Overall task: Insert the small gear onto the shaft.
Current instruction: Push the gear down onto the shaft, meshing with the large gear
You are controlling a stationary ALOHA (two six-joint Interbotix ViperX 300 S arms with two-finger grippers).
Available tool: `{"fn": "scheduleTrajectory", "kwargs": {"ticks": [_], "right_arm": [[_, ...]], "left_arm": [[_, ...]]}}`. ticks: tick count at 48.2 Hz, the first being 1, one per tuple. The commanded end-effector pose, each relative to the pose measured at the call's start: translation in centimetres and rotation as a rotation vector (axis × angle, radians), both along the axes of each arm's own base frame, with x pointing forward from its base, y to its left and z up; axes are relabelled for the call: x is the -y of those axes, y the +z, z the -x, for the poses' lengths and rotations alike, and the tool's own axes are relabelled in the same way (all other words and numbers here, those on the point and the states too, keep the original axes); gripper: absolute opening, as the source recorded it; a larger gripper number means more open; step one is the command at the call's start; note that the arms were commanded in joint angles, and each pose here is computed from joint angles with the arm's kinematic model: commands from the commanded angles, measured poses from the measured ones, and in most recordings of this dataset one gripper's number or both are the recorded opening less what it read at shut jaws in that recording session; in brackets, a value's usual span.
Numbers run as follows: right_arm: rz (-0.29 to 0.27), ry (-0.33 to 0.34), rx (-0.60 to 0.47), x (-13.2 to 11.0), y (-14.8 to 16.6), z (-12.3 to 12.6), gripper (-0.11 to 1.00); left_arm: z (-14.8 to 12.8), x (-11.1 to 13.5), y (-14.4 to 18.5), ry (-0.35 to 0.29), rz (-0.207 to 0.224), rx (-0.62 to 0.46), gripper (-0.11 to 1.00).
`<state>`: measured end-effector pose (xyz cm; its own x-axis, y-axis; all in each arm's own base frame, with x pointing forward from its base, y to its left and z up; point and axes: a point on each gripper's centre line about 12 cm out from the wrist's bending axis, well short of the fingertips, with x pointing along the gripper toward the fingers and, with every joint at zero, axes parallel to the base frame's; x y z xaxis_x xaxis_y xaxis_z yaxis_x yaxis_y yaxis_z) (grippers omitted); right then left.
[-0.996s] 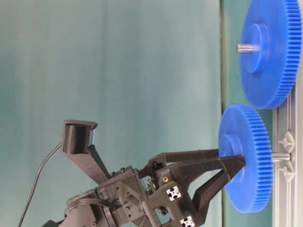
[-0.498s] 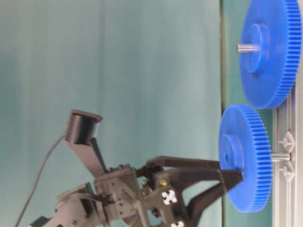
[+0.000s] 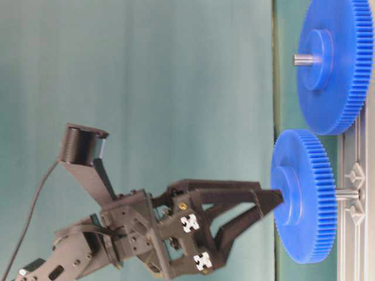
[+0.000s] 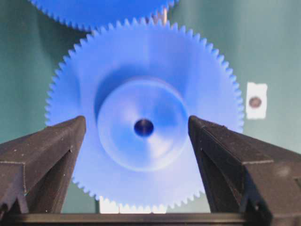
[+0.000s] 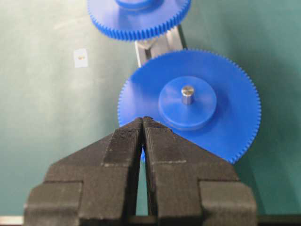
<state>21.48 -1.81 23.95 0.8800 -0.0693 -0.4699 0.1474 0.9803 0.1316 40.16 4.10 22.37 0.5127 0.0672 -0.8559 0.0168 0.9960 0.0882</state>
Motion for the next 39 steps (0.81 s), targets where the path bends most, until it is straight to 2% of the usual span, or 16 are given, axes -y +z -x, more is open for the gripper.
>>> {"fn": "scheduleTrajectory", "kwargs": {"ticks": [1, 15, 28, 39], "right_arm": [[-0.006, -0.005, 0.013, 0.0, 0.3, -0.2, 0.1], [-0.006, -0.005, 0.013, 0.0, 0.3, -0.2, 0.1], [-0.005, -0.005, 0.016, 0.1, 0.3, -0.2, 0.1], [-0.006, -0.006, 0.022, 0.1, 0.4, -0.1, 0.1]], "left_arm": [[-0.3, 0.0, 1.9, -0.001, -0.006, 0.052, 0.86], [0.2, -0.1, 2.4, -0.017, -0.021, 0.061, 0.86], [0.3, -0.1, -1.8, -0.012, -0.007, -0.016, 0.86], [-0.4, -0.2, -2.2, -0.02, -0.012, -0.015, 0.86]]}}
